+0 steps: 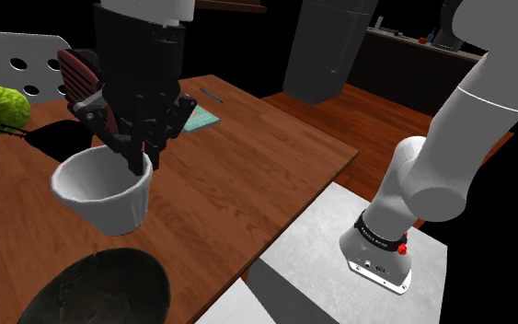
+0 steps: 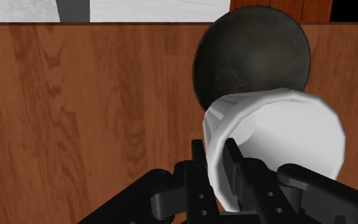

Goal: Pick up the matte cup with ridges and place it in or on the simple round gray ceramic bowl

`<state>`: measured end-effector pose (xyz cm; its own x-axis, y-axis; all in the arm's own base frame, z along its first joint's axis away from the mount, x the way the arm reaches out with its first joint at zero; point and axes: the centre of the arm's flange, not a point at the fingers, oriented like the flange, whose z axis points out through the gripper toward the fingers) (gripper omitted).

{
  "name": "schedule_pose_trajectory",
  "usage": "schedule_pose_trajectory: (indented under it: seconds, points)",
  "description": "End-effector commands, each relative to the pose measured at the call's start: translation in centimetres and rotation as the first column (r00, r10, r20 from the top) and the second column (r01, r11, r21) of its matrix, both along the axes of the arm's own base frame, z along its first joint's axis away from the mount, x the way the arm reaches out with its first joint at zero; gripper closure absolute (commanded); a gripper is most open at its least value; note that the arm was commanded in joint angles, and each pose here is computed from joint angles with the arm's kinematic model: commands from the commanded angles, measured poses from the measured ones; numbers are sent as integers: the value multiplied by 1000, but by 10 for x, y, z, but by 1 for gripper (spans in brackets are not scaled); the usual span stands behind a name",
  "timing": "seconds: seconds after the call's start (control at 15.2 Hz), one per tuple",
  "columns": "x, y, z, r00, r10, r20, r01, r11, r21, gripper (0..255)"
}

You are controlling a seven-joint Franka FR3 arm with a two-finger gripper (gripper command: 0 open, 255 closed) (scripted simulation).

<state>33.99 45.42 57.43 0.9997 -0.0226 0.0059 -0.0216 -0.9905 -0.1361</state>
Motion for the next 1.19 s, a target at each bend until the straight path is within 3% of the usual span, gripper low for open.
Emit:
schedule_pose_trajectory:
  seconds: [0.0, 0.26, 1.12]
  points:
    - [-13, 25, 3, 1000, -2, 0, 2, 1000, 1, 255]
    - [-33, 69, 9, 1000, -2, 0, 2, 1000, 1, 255]
    - [-33, 69, -60, 1000, -2, 0, 2, 1000, 1, 255]
